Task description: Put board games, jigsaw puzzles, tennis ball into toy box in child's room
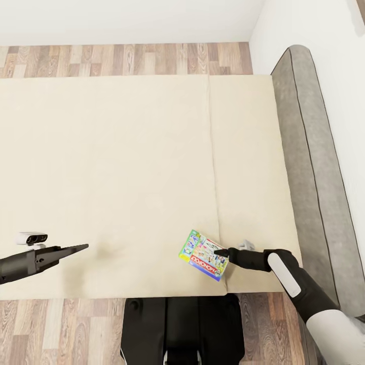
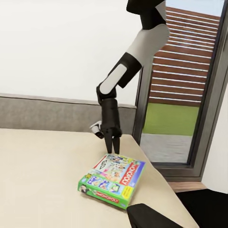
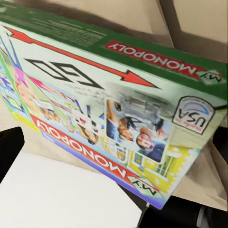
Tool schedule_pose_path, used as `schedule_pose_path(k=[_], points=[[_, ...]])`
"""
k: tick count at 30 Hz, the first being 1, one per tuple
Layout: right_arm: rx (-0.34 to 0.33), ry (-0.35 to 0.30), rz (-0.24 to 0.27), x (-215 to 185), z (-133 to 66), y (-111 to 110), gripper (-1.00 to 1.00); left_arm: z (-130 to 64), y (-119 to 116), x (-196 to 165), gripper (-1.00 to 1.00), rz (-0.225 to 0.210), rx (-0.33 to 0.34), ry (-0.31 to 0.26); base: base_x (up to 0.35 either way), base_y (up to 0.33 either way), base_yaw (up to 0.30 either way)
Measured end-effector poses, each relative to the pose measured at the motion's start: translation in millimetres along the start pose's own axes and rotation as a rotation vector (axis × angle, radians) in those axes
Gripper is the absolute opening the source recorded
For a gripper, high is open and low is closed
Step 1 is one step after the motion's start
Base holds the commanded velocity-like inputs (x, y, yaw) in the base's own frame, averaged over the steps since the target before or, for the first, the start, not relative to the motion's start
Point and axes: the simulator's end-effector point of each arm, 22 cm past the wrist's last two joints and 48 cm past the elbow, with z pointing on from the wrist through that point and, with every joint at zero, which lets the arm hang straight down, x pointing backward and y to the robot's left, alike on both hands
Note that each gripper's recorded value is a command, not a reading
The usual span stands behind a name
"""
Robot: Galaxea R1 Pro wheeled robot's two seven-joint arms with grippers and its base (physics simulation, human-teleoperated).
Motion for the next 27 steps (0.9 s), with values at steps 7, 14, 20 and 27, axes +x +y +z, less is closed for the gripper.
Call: schedule_pose_path(k=[7,14,20,27], points=[[-0.019,0.002,-0.013,-3.4,12.1,16.6,1.00,0.3,2.7,1.3,1.00,-0.006,-0.002,0.002,0.000,0.000,0.000],[-0.028,0.002,-0.027,-9.2,18.6,27.3,1.00,0.8,5.5,2.4,1.00,-0.011,-0.004,0.004,0.000,0.000,0.000],[-0.030,0.003,-0.029,-12.1,20.4,29.0,1.00,1.0,7.8,3.6,1.00,-0.016,-0.005,0.005,0.000,0.000,0.000],[-0.035,-0.002,-0.036,-18.6,22.3,32.7,1.00,1.6,10.5,4.6,1.00,-0.021,-0.007,0.007,0.000,0.000,0.000]])
